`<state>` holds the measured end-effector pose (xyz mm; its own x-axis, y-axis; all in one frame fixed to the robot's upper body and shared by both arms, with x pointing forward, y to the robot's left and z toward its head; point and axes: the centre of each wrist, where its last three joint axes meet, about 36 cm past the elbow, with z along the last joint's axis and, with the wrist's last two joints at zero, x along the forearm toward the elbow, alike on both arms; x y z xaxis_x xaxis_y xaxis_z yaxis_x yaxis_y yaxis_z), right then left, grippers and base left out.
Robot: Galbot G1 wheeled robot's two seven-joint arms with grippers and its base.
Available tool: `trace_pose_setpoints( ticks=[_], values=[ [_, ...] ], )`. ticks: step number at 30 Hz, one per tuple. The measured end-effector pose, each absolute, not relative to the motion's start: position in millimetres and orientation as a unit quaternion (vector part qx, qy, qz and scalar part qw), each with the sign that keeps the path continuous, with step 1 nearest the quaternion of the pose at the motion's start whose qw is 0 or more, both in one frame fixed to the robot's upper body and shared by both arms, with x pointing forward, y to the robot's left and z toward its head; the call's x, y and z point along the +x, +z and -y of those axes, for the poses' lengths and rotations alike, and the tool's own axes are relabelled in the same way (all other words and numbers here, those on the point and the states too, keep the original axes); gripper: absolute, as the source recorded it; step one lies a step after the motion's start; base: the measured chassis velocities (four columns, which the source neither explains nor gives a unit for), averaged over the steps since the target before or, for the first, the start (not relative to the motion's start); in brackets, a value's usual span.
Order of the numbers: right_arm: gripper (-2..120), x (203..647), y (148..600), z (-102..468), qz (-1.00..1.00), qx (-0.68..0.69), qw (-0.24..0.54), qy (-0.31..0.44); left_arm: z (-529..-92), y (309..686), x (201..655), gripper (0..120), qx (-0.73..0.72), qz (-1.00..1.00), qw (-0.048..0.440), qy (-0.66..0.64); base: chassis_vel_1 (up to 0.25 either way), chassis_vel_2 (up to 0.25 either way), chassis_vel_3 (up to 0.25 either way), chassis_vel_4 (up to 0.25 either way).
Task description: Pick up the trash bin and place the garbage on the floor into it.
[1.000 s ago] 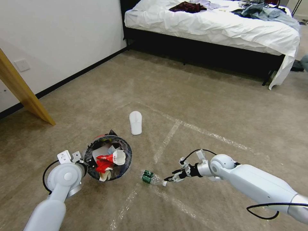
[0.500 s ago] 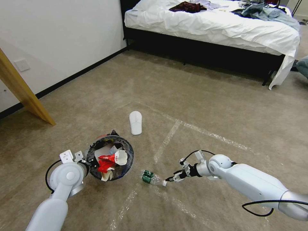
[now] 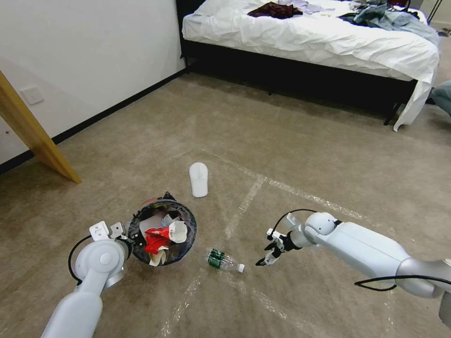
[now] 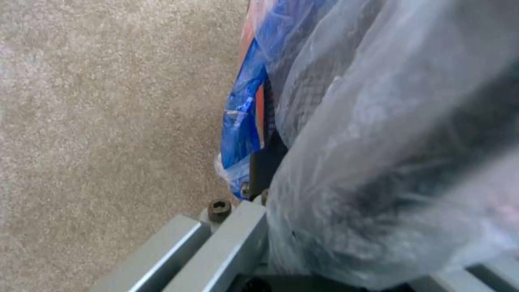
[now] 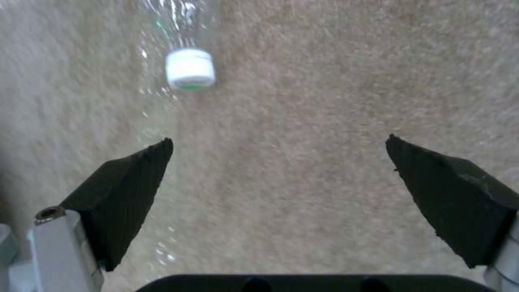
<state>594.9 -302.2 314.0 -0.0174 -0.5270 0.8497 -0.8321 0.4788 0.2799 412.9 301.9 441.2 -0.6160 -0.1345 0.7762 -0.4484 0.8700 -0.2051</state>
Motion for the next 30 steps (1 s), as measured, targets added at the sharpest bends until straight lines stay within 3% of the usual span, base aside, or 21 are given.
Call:
trace_pose_setpoints(
  ticks=[9,30],
  values=[
    [100,610.2,319.0,294.5,0.674,0.503,0.503,0.2,-304.9,439.1,410.4,0,0.167,0.878,0.402,0.196,0.0,0.0,0.0,0.0],
    [100,631.9,317.5,264.2,0.672,0.516,0.497,0.188,-304.5,433.2,408.9,0,0.165,0.878,0.404,0.195,0.0,0.0,0.0,0.0]
  ],
)
